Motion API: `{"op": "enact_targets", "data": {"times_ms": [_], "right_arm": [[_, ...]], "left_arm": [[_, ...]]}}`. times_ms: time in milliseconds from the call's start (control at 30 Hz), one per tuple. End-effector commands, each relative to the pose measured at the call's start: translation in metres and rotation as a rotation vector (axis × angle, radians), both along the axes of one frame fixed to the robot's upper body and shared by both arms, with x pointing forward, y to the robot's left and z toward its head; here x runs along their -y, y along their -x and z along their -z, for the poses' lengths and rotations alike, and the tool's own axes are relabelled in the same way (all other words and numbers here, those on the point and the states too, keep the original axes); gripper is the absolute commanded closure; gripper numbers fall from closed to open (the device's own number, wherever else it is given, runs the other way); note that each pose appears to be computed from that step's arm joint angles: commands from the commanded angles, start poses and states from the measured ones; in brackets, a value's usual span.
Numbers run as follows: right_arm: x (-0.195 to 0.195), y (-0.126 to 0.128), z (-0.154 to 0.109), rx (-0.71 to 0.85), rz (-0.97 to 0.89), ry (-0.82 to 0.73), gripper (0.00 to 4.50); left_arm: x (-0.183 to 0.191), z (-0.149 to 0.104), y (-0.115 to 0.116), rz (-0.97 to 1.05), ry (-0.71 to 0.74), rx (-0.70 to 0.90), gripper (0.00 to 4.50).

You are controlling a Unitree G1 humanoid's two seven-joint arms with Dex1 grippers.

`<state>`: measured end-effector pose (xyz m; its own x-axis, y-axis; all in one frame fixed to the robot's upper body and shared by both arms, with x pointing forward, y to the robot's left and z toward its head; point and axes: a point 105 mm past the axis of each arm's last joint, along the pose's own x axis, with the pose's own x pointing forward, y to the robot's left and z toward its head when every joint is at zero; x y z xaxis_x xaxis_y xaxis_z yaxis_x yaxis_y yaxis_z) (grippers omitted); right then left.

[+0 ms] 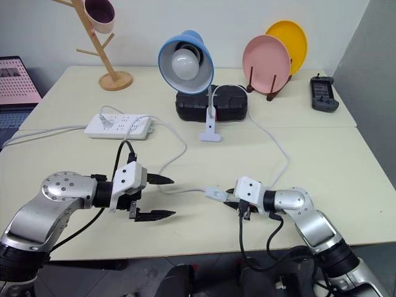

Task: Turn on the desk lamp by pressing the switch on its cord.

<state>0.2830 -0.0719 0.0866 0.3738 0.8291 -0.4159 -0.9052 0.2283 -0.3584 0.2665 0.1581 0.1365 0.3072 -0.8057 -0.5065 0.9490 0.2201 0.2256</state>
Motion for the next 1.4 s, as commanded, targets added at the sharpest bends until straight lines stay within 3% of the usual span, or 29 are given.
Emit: {"op": "enact_targets", "data": {"times_ms": [33, 167, 300, 367, 467, 567, 733, 833, 1067, 1267, 1400], "right_arm": [[-0.001, -0.001, -0.004, 0.030, -0.005, -0.014, 3.40], [-0.001, -0.003, -0.009, 0.027, 0.007, -0.038, 3.40], [0.001, -0.008, -0.023, -0.006, 0.040, -0.111, 3.40], [0.005, -0.016, -0.040, -0.042, 0.084, -0.197, 3.40], [0.008, -0.025, -0.057, -0.043, 0.112, -0.253, 3.40], [0.009, -0.031, -0.068, -0.025, 0.126, -0.273, 3.40], [0.007, -0.033, -0.083, -0.006, 0.129, -0.302, 3.40], [0.004, -0.031, -0.090, 0.008, 0.117, -0.306, 3.40], [0.002, -0.026, -0.093, 0.018, 0.098, -0.295, 3.40], [-0.003, -0.019, -0.094, 0.021, 0.065, -0.292, 3.40], [-0.005, -0.018, -0.096, 0.025, 0.061, -0.299, 3.40]], "left_arm": [[0.003, -0.013, -0.001, 0.009, 0.024, 0.046, 0.00], [0.001, -0.019, -0.003, -0.037, 0.081, 0.023, 0.00], [-0.001, -0.043, -0.006, -0.154, 0.327, -0.164, 0.00], [-0.004, -0.053, 0.004, -0.181, 0.470, -0.332, 0.00], [0.000, -0.051, 0.027, -0.162, 0.565, -0.543, 0.00], [0.012, -0.047, 0.038, -0.164, 0.640, -0.599, 0.00], [0.030, -0.040, 0.025, -0.270, 0.798, -0.591, 0.00], [0.041, -0.028, -0.001, -0.412, 0.922, -0.552, 0.00], [0.064, -0.030, -0.015, -0.432, 1.165, -0.672, 0.00], [0.083, -0.043, -0.025, -0.404, 1.273, -0.775, 0.00], [0.091, -0.044, -0.030, -0.396, 1.268, -0.799, 0.00]]}}
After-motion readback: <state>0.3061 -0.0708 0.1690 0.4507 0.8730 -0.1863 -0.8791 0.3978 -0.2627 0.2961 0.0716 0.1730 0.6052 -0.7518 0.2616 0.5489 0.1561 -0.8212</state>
